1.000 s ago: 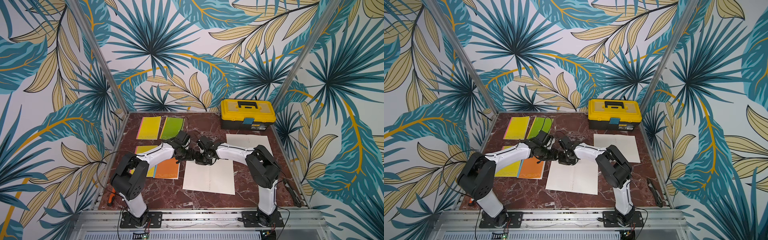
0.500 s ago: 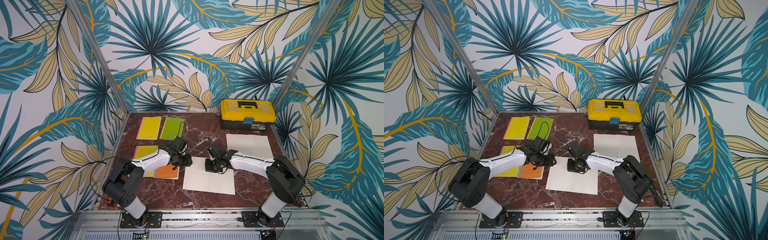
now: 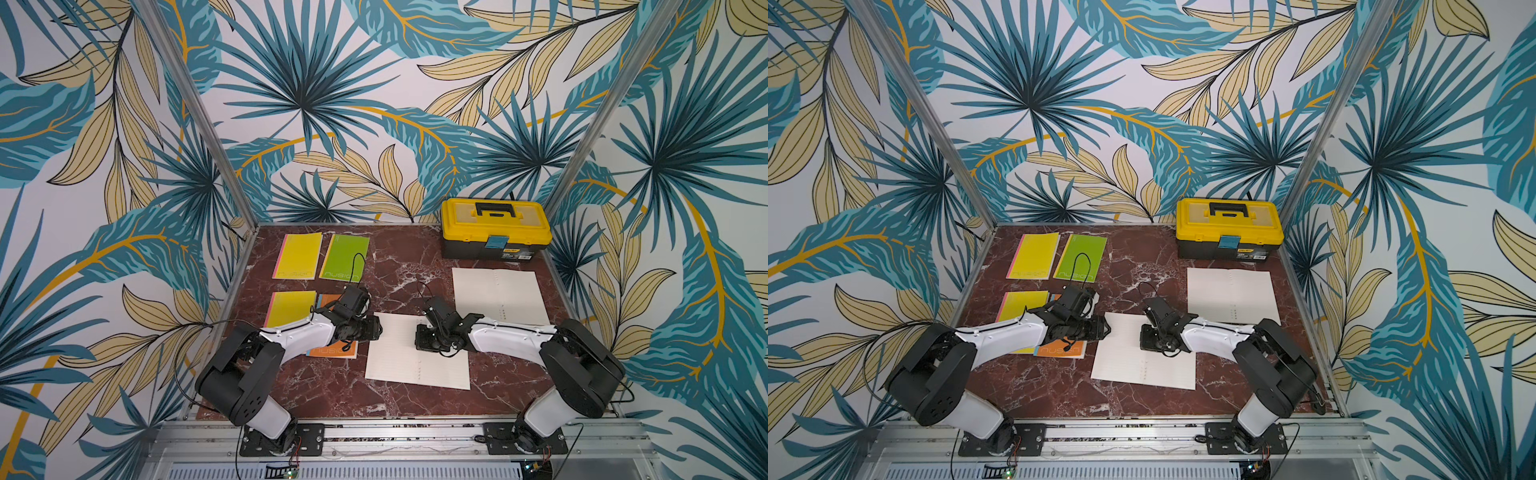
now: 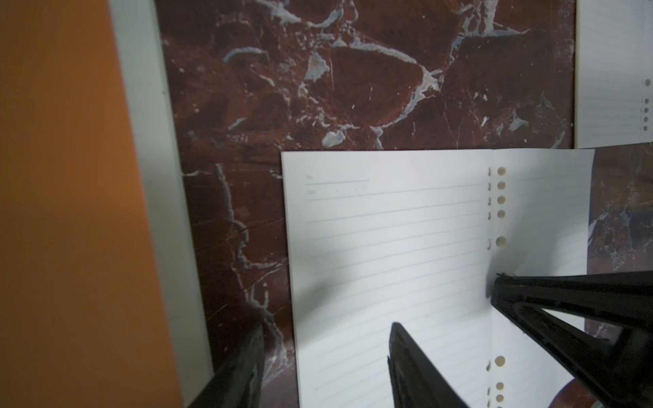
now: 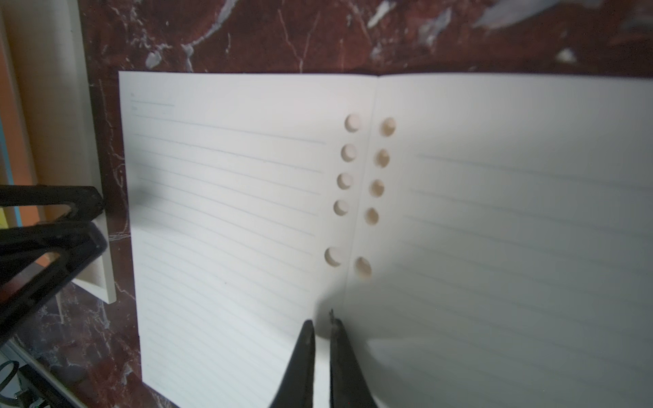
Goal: Close the notebook
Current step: Close the notebook at the center of the board.
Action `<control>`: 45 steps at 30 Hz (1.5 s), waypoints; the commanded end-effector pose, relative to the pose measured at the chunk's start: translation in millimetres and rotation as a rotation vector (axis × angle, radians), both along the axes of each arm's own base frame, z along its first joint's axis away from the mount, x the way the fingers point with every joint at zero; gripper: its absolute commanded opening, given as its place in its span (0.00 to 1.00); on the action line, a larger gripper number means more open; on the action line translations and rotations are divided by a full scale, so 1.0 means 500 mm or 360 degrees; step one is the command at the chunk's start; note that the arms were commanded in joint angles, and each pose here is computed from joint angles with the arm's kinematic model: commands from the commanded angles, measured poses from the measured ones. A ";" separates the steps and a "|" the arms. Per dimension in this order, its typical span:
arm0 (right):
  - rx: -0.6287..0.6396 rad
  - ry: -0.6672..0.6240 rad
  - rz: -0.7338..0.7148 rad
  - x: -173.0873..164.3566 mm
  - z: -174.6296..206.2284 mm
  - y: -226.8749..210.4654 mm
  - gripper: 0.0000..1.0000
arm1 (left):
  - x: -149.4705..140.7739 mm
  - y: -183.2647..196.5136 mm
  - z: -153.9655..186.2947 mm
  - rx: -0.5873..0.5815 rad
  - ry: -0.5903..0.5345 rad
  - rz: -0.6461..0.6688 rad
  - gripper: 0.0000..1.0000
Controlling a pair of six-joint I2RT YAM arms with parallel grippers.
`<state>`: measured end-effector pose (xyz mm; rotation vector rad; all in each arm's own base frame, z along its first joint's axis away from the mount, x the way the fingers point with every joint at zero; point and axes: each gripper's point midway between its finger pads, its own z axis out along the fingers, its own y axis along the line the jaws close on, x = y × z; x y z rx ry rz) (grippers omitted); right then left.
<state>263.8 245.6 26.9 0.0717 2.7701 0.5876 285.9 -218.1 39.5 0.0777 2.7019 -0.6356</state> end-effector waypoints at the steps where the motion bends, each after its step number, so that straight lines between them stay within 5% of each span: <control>1: -0.0024 -0.0041 -0.0025 -0.004 0.013 -0.014 0.13 | 0.006 -0.002 0.015 -0.0018 -0.0065 0.0014 0.58; 45: -0.0299 0.0272 -0.0163 -0.085 -0.122 -0.100 0.12 | -0.032 -0.029 -0.046 0.0004 0.0094 -0.0103 0.58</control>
